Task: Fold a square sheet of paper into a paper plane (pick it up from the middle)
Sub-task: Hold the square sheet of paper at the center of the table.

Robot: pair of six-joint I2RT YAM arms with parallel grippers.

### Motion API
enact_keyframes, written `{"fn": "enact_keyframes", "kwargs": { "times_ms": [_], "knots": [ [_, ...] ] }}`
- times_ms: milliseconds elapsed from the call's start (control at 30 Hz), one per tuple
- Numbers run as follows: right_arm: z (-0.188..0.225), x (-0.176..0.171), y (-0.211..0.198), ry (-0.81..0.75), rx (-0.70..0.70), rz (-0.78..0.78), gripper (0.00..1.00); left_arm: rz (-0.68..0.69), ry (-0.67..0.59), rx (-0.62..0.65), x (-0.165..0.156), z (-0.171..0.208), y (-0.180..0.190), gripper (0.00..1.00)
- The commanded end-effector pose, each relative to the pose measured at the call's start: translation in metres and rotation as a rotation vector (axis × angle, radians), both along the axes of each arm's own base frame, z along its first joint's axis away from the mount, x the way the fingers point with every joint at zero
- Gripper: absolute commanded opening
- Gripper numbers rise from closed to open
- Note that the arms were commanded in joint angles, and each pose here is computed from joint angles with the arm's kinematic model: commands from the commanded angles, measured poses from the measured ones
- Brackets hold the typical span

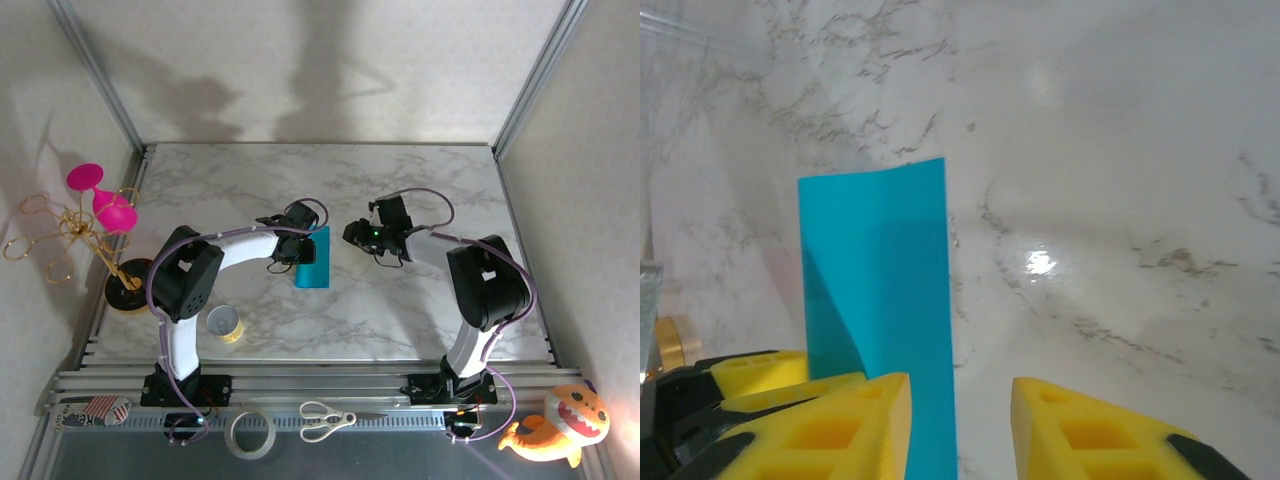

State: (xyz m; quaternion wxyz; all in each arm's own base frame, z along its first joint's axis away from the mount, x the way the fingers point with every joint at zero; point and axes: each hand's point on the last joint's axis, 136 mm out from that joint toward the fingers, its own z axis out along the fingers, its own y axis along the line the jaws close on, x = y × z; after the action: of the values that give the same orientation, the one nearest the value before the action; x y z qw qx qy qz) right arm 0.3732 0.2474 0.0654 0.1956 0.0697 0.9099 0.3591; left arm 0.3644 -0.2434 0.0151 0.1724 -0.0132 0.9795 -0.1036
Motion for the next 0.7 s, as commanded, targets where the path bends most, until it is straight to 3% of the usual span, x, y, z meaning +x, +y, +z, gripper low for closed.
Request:
{"fn": "enact_keyframes", "kwargs": {
  "times_ms": [0,300,667],
  "knots": [
    [-0.002,-0.008,0.018,0.003,0.032,0.062,0.30,0.009,0.102,0.162,-0.020,-0.046,0.034,0.40],
    [-0.010,-0.021,0.051,0.049,0.078,0.159,0.18,-0.009,0.111,0.178,-0.023,-0.051,0.036,0.41],
    [-0.023,-0.028,0.067,0.098,0.078,0.203,0.15,-0.016,0.122,0.187,-0.025,-0.056,0.037,0.42]
  ]
}}
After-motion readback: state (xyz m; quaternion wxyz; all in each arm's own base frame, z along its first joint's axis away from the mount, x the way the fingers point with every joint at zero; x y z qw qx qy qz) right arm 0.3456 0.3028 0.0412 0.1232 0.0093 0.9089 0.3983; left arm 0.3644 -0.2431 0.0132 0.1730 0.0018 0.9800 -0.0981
